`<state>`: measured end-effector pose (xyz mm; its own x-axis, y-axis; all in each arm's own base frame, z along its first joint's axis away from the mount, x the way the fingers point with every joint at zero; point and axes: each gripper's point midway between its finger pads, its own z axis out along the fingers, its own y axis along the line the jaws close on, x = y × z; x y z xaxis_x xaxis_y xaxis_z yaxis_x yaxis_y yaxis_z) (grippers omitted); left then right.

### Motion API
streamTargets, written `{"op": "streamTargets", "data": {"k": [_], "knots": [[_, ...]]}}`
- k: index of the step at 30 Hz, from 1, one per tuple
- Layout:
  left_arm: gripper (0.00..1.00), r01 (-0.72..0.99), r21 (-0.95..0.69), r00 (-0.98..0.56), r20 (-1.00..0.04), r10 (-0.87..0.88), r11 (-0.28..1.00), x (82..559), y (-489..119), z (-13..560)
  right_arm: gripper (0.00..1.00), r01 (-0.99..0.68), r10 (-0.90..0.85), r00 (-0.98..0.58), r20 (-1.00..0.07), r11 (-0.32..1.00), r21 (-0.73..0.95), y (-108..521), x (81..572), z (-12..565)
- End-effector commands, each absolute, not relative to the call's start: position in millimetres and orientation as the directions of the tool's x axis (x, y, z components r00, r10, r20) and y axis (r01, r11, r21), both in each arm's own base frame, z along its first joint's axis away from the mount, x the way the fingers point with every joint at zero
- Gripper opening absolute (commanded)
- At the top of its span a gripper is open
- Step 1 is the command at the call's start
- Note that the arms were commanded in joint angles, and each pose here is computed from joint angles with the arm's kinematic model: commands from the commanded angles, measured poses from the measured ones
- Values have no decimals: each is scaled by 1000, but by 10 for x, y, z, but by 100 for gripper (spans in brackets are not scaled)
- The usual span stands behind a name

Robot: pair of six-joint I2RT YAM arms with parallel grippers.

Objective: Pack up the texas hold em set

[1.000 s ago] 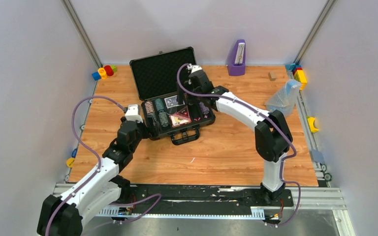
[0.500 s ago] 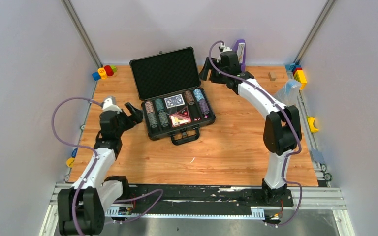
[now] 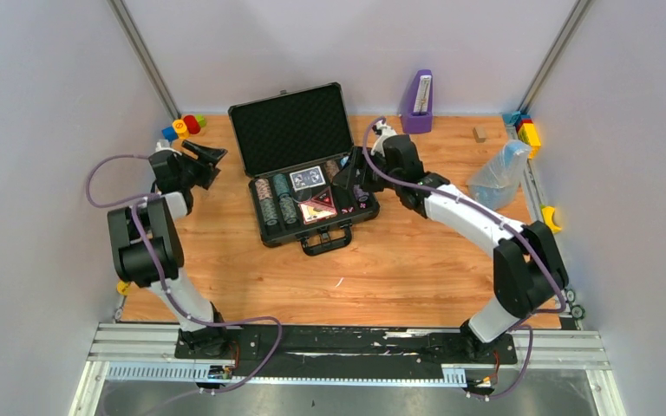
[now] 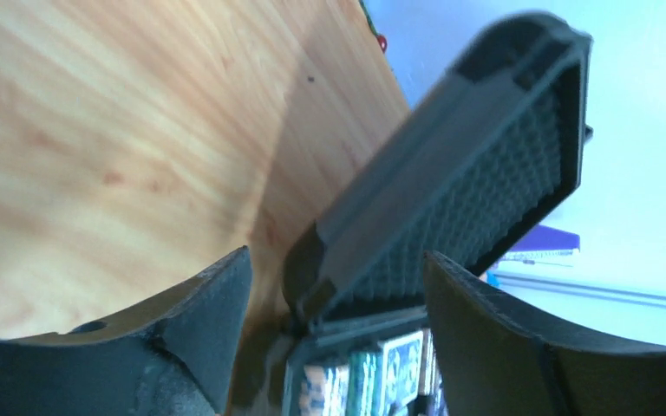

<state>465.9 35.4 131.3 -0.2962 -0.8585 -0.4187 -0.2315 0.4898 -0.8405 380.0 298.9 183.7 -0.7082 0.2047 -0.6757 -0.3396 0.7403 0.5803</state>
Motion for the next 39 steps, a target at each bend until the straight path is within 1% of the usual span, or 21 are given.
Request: {"op": "streamTargets", "data": {"k": [1,2,3,4,5,6,7,8,9,11,14,17,20,22,24,30,35,36,37,38,39], "knots": [[64,-186,-922,-287,-279,-916,339,5090,463,1255,68,-472,270,-597,-755,644,603,3175,3570,2478],[54,-156,-934,-286,-269,-920,322,5205,480,1339,68,-477,266,-593,-760,644,598,3179,3539,2479],[36,-174,-936,-294,-246,-923,305,5266,493,1196,68,-482,266,-585,-766,645,593,3168,3513,2508],[27,-153,-943,-290,-244,-925,296,5364,516,1263,68,-487,269,-577,-771,644,590,3149,3488,2545],[9,-169,-944,-294,-226,-929,283,5414,524,1142,68,-490,270,-567,-778,648,583,3122,3474,2567],[4,-150,-946,-293,-235,-927,287,5511,548,1208,68,-489,272,-559,-783,654,577,3093,3462,2576],[0,-166,-944,-314,-223,-923,285,5556,524,1074,68,-491,272,-551,-789,659,570,3066,3450,2588],[0,-140,-945,-328,-239,-914,297,5676,530,1183,67,-496,270,-542,-796,662,562,3047,3437,2601],[0,-153,-941,-361,-231,-903,302,5729,477,1050,67,-498,267,-535,-802,667,554,3027,3429,2606],[0,-85,-946,-417,-251,-873,312,5945,374,1252,66,-498,261,-527,-808,675,543,2999,3422,2603],[0,-12,-955,-509,-250,-824,297,6039,156,1343,65,-502,245,-531,-811,680,534,2993,3411,2574],[0,57,-966,-582,-237,-778,251,6130,-56,1384,64,-514,227,-549,-804,667,539,3020,3363,2549],[0,171,-969,-669,-247,-700,178,6071,-401,1574,64,-522,218,-555,-803,661,540,3017,3320,2540],[0,239,-965,-707,-251,-661,110,5951,-616,1871,64,-523,213,-551,-807,666,533,2991,3297,2542],[0,327,-941,-703,-306,-642,90,5779,-731,2166,64,-521,211,-544,-812,674,524,2956,3283,2543],[0,449,-888,-656,-407,-636,105,5282,-846,2598,64,-486,207,-542,-814,713,505,2777,3174,2500],[0,430,-890,-632,-416,-654,150,4865,-926,2469,64,-470,249,-497,-831,728,499,2565,3017,2611],[0,431,-884,-621,-437,-651,182,4720,-968,2413,64,-471,255,-487,-835,729,497,2525,2979,2633],[0,390,-899,-615,-416,-670,200,4696,-973,2349,65,-471,259,-477,-840,732,492,2478,2939,2644],[0,413,-871,-588,-479,-652,268,4535,-1044,2282,67,-470,260,-472,-842,734,490,2438,2892,2633],[0,343,-895,-605,-443,-662,285,4486,-1124,2147,68,-467,260,-469,-844,738,487,2402,2860,2611]]}}
